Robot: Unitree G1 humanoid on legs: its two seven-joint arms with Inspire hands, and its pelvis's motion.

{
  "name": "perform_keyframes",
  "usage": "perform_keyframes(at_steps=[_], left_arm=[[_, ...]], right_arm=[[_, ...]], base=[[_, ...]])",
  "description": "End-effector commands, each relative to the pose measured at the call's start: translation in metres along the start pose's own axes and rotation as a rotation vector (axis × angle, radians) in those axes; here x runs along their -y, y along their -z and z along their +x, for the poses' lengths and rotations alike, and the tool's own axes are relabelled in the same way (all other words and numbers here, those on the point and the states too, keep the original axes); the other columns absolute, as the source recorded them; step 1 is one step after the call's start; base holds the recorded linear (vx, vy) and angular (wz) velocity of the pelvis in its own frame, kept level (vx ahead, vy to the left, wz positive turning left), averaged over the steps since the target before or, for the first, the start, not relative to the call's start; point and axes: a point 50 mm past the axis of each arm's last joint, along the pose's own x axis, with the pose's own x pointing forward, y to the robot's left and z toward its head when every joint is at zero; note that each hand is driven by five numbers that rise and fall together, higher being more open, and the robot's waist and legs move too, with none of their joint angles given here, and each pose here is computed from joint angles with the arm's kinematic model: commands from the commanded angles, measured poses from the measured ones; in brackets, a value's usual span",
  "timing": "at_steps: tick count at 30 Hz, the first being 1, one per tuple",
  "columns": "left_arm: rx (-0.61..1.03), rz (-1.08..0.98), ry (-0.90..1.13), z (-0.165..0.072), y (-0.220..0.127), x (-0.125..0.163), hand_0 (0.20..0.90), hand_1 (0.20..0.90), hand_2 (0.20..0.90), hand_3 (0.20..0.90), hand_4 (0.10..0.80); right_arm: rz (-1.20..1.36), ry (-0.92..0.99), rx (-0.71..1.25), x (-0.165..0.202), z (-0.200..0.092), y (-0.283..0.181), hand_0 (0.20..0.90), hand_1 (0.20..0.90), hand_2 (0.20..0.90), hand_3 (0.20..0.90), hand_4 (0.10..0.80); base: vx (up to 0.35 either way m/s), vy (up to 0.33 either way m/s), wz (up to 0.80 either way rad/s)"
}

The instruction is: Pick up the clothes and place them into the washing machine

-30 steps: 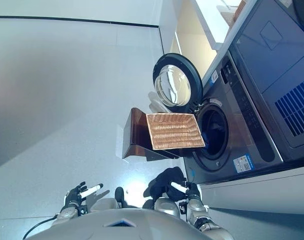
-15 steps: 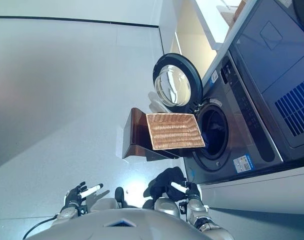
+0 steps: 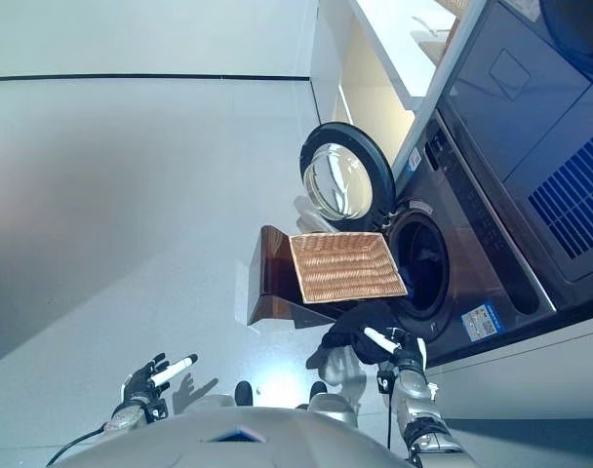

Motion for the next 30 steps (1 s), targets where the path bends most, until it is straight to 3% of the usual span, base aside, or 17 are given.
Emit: perform_keyframes(at_steps=[1,7,13,30], left_arm=[[0.124,0.002,-0.006,0.005,-0.030,-0.008,0.900,0.900,0.900,0.900,0.800],[0.105,0.015,-0.003,0.005,-0.027,-0.009,0.900,0.900,0.900,0.900,0.800],[0.138,0.018,0.018,0.005,-0.035,-0.006,0.900,0.900,0.900,0.900,0.800],[0.155,0.069,0.022,0.007,-0.043,-0.008,0.900,0.900,0.900,0.900,0.800]], right_arm=[[0.105,-0.002,0.242,-0.002,0.006,-0.057,0.200,0.200,0.200,0.200,0.300],[0.173,0.006,0.205,-0.003,0.010,-0.058,0.200,0.200,0.200,0.200,0.300],[0.370,0.026,0.308,0.000,0.016,-0.105,0.200,0.200,0.200,0.200,0.300],[0.391,0.028,0.253,0.001,0.015,-0.085,0.200,0.200,0.200,0.200,0.300]], base=[[0.000,0.000,0.00],[0.027,0.020,-0.01],[0.041,0.037,-0.07],[0.006,0.068,0.03]])
